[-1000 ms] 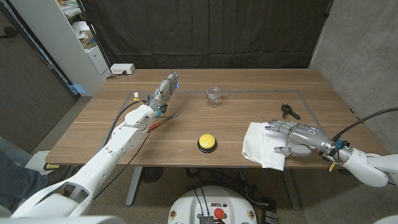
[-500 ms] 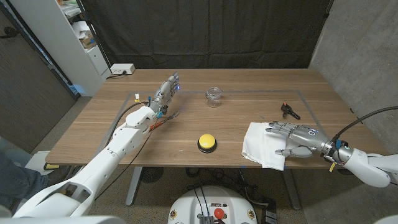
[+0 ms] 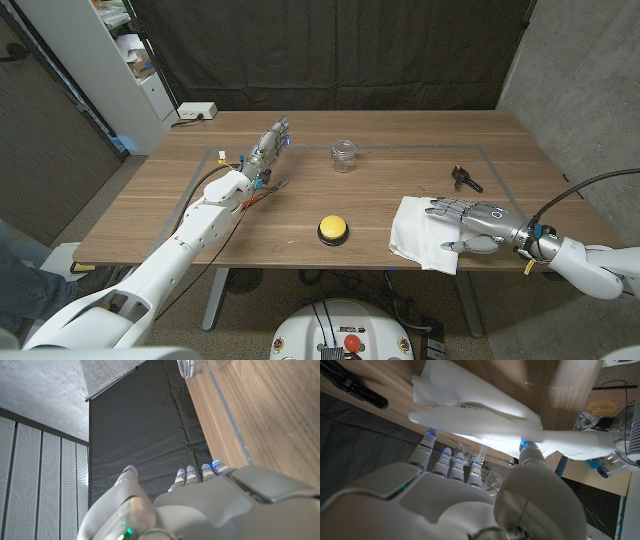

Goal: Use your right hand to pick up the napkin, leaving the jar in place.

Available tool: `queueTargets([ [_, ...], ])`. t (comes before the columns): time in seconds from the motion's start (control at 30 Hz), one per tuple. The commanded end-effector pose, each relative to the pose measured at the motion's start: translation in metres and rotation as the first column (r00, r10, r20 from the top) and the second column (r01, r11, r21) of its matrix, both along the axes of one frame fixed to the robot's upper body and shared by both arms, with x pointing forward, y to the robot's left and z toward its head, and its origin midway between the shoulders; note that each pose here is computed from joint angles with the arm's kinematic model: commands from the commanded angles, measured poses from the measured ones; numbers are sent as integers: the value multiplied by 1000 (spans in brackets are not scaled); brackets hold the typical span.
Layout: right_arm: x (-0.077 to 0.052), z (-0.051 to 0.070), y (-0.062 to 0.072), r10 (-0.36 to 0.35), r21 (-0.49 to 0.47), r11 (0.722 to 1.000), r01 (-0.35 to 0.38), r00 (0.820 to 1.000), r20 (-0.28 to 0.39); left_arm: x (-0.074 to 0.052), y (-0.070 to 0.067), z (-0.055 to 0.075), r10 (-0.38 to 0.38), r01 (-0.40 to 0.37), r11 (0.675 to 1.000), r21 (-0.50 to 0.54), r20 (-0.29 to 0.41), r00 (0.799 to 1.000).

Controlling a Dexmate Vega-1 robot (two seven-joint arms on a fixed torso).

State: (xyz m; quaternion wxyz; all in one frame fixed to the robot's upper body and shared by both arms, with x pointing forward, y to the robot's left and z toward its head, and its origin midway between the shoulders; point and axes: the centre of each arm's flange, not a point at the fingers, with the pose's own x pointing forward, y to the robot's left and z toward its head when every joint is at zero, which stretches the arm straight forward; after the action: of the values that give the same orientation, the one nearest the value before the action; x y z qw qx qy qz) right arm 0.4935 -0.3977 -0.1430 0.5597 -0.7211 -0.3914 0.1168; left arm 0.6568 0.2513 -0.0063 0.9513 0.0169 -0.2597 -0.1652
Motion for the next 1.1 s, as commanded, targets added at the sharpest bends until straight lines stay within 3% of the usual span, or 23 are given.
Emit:
queueTargets([
  [0.03,5,-4,3,7,17,1000,-6,999,-38,3,0,1,-8,8,1000,-6,-2,1000],
  [1.1,22,-4,13,33,38,999,-32,999,-26,12,-2,3,-5,5,1000,-2,-13,1000],
])
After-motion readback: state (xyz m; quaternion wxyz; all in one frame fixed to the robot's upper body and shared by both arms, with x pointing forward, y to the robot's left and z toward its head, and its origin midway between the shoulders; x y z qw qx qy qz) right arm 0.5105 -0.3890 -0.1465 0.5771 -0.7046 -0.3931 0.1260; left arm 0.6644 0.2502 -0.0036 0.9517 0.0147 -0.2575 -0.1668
